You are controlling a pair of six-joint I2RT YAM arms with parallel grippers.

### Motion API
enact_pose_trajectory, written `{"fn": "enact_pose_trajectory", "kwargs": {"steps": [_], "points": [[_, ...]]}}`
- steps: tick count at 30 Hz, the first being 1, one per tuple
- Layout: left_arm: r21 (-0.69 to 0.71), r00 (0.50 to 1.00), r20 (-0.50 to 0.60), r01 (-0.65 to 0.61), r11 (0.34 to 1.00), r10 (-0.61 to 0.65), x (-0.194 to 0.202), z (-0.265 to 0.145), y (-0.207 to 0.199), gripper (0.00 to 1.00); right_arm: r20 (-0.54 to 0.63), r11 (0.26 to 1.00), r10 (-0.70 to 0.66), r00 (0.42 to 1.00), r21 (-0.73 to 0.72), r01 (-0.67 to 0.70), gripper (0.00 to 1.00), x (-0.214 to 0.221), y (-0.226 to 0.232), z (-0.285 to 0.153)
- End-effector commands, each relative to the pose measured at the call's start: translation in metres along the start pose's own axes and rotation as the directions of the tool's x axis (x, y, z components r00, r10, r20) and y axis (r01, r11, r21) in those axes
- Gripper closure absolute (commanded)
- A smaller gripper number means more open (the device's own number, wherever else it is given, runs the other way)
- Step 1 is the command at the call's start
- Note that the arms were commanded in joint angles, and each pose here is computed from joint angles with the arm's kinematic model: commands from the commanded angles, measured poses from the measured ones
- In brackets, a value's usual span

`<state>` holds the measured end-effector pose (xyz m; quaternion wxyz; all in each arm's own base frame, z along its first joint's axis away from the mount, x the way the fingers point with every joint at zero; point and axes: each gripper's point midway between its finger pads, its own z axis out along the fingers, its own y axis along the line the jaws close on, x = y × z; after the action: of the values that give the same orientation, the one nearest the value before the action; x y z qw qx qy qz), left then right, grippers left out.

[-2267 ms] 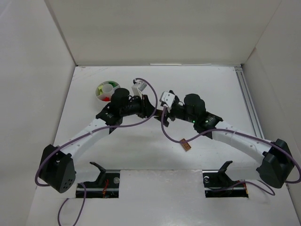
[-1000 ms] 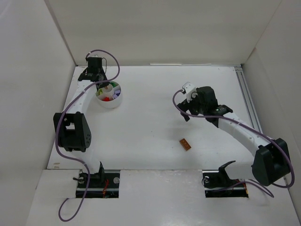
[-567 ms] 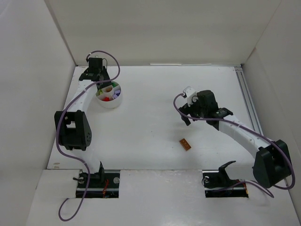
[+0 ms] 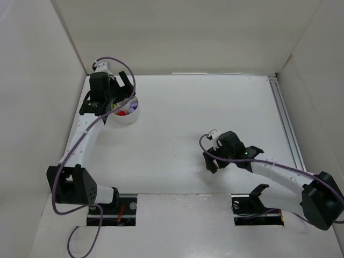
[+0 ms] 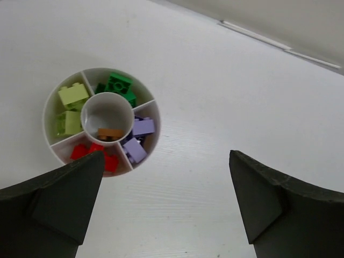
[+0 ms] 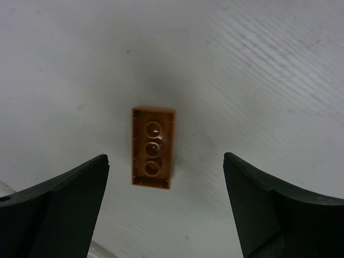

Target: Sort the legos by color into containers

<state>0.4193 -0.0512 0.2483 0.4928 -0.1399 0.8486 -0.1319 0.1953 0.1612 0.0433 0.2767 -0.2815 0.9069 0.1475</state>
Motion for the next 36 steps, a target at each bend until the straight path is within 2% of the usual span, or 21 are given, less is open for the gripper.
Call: {"fn": "enact_pose_trajectory", "kwargs": {"steps": [1, 6, 7, 10, 11, 12, 13, 14, 18, 20, 22, 24, 25, 26, 27, 28, 30, 31, 32, 33, 36], "points": [[0.151, 0.998, 0.065, -0.010, 0.988, 0.000, -0.010, -0.015, -0.034, 0.00, 0.028, 0.999, 0.044, 0.999, -0.025, -0.043, 0.10, -0.004, 0.021, -0.001], [0.262, 0.998, 0.053, 0.005, 0.965, -0.020, -0.005, -0.022, -0.053, 0.00, -0.023, 0.997, 0.060, 0.998, 0.057, -0.058, 0.19, 0.009, 0.018, 0.010], [0.259, 0.999, 0.048, 0.007, 0.966, -0.020, -0.001, -0.023, -0.051, 0.00, -0.041, 0.996, 0.063, 0.997, 0.071, -0.060, 0.25, 0.014, 0.017, 0.011], [0.274, 0.998, 0.059, 0.002, 0.962, -0.019, -0.002, -0.024, -0.053, 0.00, -0.073, 0.993, 0.070, 0.995, 0.100, -0.062, 0.29, 0.019, 0.015, 0.014], [0.270, 0.999, 0.051, 0.005, 0.963, -0.019, 0.002, -0.023, -0.051, 0.00, -0.079, 0.991, 0.091, 0.993, 0.104, -0.083, 0.35, 0.021, 0.015, 0.015], [0.270, 0.999, 0.051, 0.005, 0.963, -0.019, 0.002, -0.023, -0.051, 0.00, -0.100, 0.991, 0.082, 0.992, 0.115, -0.071, 0.47, 0.026, 0.015, 0.016], [0.270, 0.999, 0.051, 0.005, 0.963, -0.019, 0.002, -0.023, -0.051, 0.00, -0.095, 0.988, 0.099, 0.991, 0.129, -0.086, 0.47, 0.026, 0.013, 0.016], [0.271, 0.998, 0.052, 0.004, 0.963, -0.019, 0.002, -0.027, -0.052, 0.00, -0.104, 0.989, 0.086, 0.991, 0.126, -0.072, 0.56, 0.029, 0.018, 0.016], [0.291, 0.999, 0.044, 0.003, 0.957, -0.016, 0.005, -0.027, -0.054, 0.00, -0.122, 0.990, 0.060, 0.991, 0.136, -0.043, 0.74, 0.034, 0.020, 0.014], [0.360, 0.999, 0.032, -0.006, 0.933, -0.006, 0.006, -0.031, -0.067, 0.00, -0.099, 0.992, 0.026, 0.995, 0.123, -0.014, 0.76, 0.025, 0.023, 0.012], [0.432, 1.000, 0.001, -0.008, 0.902, 0.009, 0.017, -0.034, -0.076, 0.00, -0.018, 0.995, -0.045, 0.999, 0.083, 0.046, 0.77, -0.002, 0.028, 0.005], [0.571, 0.998, -0.047, -0.007, 0.821, 0.041, 0.039, -0.043, -0.097, 0.00, 0.071, 0.994, -0.109, 0.991, 0.025, 0.108, 0.77, -0.028, 0.040, -0.002], [0.616, 0.996, -0.076, 0.003, 0.787, 0.055, 0.051, -0.045, -0.105, 0.00, 0.171, 0.984, -0.174, 0.970, 0.001, 0.177, 0.77, -0.056, 0.047, -0.012], [0.707, 0.989, -0.115, 0.014, 0.707, 0.095, 0.068, -0.059, -0.123, 0.00, 0.222, 0.973, -0.220, 0.950, -0.020, 0.230, 0.77, -0.068, 0.053, -0.018], [0.753, 0.986, -0.122, 0.018, 0.657, 0.114, 0.081, -0.065, -0.130, 0.00, 0.271, 0.954, -0.262, 0.926, -0.073, 0.291, 0.77, -0.078, 0.066, -0.024], [0.782, 0.977, -0.163, 0.045, 0.622, 0.135, 0.096, -0.065, -0.136, 0.00, 0.325, 0.938, -0.296, 0.898, -0.077, 0.337, 0.77, -0.095, 0.071, -0.034], [0.860, 0.950, -0.222, 0.084, 0.504, 0.220, 0.130, -0.086, -0.160, 0.00, 0.393, 0.888, -0.396, 0.830, -0.067, 0.455, 0.76, -0.112, 0.078, -0.048], [0.875, 0.938, -0.242, 0.101, 0.473, 0.249, 0.143, -0.092, -0.167, 0.00, 0.407, 0.870, -0.424, 0.809, -0.065, 0.488, 0.76, -0.118, 0.081, -0.053], [0.884, 0.922, -0.271, 0.124, 0.451, 0.277, 0.159, -0.094, -0.171, 0.00, 0.440, 0.836, -0.474, 0.763, -0.049, 0.547, 0.76, -0.130, 0.085, -0.062], [0.908, 0.903, -0.280, 0.139, 0.395, 0.326, 0.174, -0.111, -0.184, 0.02, 0.436, 0.823, -0.489, 0.755, -0.055, 0.565, 0.76, -0.131, 0.087, -0.063], [0.921, 0.879, -0.304, 0.172, 0.349, 0.368, 0.198, -0.126, -0.198, 0.04, 0.429, 0.796, -0.534, 0.728, -0.036, 0.605, 0.76, -0.142, 0.087, -0.065]]}}
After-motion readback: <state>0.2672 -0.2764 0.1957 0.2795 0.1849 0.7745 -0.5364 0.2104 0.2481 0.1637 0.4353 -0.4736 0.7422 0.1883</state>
